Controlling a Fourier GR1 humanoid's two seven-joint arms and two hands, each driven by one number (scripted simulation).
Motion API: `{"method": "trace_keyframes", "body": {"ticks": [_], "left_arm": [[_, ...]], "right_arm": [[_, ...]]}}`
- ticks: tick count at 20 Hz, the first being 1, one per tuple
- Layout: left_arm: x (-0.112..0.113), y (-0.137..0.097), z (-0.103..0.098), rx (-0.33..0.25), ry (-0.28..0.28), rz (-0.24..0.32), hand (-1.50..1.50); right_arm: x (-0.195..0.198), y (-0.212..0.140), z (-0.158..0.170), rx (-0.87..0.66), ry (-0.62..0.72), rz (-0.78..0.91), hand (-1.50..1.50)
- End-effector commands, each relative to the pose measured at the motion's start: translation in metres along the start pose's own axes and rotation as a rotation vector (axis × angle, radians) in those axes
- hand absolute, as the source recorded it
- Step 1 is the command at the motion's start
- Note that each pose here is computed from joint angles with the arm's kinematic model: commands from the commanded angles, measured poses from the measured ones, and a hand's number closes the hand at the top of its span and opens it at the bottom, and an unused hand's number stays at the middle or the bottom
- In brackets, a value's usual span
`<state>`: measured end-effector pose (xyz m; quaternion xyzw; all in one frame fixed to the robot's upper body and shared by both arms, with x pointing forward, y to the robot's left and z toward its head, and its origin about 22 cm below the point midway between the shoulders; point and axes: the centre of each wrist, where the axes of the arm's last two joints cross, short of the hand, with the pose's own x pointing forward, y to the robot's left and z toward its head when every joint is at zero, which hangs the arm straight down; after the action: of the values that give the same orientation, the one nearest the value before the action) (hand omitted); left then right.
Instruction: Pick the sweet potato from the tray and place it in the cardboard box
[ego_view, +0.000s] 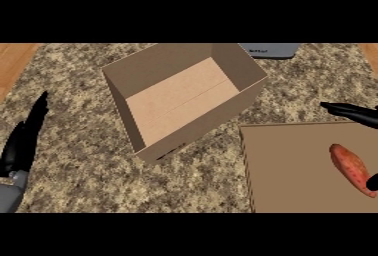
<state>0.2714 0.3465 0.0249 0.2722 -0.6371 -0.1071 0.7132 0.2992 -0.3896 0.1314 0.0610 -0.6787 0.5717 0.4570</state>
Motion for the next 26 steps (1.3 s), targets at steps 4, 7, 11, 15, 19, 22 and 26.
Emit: {"method": "trace_keyframes", "body": {"ticks": [4,7,11,15,19,22,26], "left_arm": [[-0.004,-0.008,-0.001,-0.013,-0.013,-0.008,0.0],[-0.001,-0.007,0.001,-0.03,-0.007,-0.002,0.0],[-0.004,-0.01,-0.002,-0.03,-0.001,-0.013,0.0],[0.008,-0.022,-0.01,-0.024,0.01,-0.001,0.0],[-0.014,-0.003,-0.007,-0.002,0.015,-0.012,0.0],[-0.005,-0.012,0.0,-0.007,0.015,-0.007,0.0],[-0.003,-0.006,-0.007,0.0,0.011,-0.017,0.0]], "right_arm": [[-0.009,0.006,0.015,0.38,-0.034,0.155,-1.5],[-0.02,0.006,0.025,0.446,-0.029,0.188,-1.5],[-0.04,0.013,0.015,0.509,-0.023,0.225,-1.5],[-0.06,0.025,-0.003,0.53,-0.046,0.289,-1.5],[-0.07,0.013,0.022,0.543,-0.045,0.303,-1.5],[-0.081,0.021,0.01,0.546,-0.042,0.303,-1.5],[-0.079,0.02,-0.014,0.569,-0.077,0.274,-1.5]]}}
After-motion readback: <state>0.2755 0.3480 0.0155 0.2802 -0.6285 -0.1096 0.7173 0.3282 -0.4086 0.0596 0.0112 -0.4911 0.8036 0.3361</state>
